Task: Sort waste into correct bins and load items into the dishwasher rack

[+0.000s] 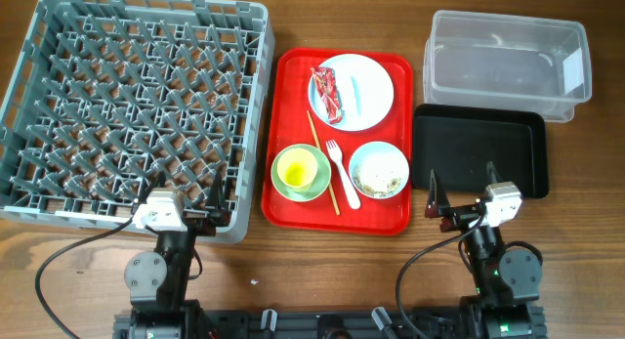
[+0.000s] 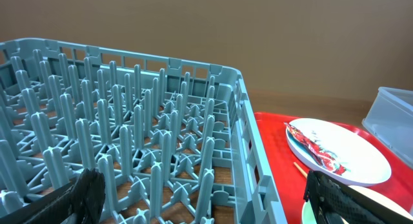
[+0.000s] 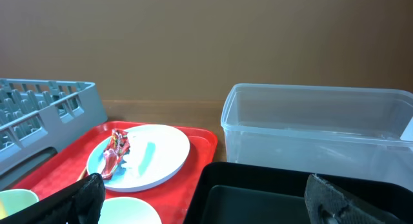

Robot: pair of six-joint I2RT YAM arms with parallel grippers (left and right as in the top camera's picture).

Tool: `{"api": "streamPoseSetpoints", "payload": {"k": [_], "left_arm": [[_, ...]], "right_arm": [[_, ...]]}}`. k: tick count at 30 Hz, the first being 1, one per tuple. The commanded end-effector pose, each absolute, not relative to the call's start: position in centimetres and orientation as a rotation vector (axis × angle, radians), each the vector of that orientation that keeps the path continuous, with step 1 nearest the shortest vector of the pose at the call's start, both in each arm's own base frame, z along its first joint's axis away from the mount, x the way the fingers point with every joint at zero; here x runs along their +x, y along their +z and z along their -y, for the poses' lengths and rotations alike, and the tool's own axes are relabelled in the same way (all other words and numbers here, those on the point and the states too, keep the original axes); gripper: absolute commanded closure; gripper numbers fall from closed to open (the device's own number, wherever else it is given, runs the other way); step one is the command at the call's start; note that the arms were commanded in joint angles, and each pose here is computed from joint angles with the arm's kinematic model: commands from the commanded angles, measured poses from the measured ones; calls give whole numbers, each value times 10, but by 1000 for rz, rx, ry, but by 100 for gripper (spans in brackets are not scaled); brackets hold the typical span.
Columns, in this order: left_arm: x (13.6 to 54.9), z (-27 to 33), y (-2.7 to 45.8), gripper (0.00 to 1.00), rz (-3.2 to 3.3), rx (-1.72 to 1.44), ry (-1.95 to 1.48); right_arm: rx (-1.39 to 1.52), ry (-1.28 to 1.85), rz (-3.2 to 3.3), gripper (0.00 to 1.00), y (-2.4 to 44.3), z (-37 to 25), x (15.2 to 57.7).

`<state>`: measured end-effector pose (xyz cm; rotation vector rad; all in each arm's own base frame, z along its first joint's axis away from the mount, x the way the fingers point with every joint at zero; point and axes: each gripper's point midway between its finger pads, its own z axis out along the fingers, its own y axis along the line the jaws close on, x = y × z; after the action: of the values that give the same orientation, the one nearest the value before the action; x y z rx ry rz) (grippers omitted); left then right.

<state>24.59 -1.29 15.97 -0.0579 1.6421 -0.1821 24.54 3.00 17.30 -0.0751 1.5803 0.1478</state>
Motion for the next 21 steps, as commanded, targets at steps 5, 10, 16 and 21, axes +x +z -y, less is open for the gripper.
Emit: {"api": "streamPoseSetpoints", "payload": {"k": [5, 10, 16, 21], "left_arm": [[245, 17, 159, 0, -1639, -25, -183], [245, 17, 159, 0, -1639, -25, -183], [245, 17, 158, 0, -1642, -26, -184], [246, 16, 159, 0, -1640, -28, -182]], "right_arm": [[-78, 129, -1575, 0, 174, -28, 246], [-77, 129, -1575, 0, 174, -28, 246], [-77, 129, -1574, 0, 174, -28, 246], [-82, 124, -1572, 0, 174, -28, 246]]}}
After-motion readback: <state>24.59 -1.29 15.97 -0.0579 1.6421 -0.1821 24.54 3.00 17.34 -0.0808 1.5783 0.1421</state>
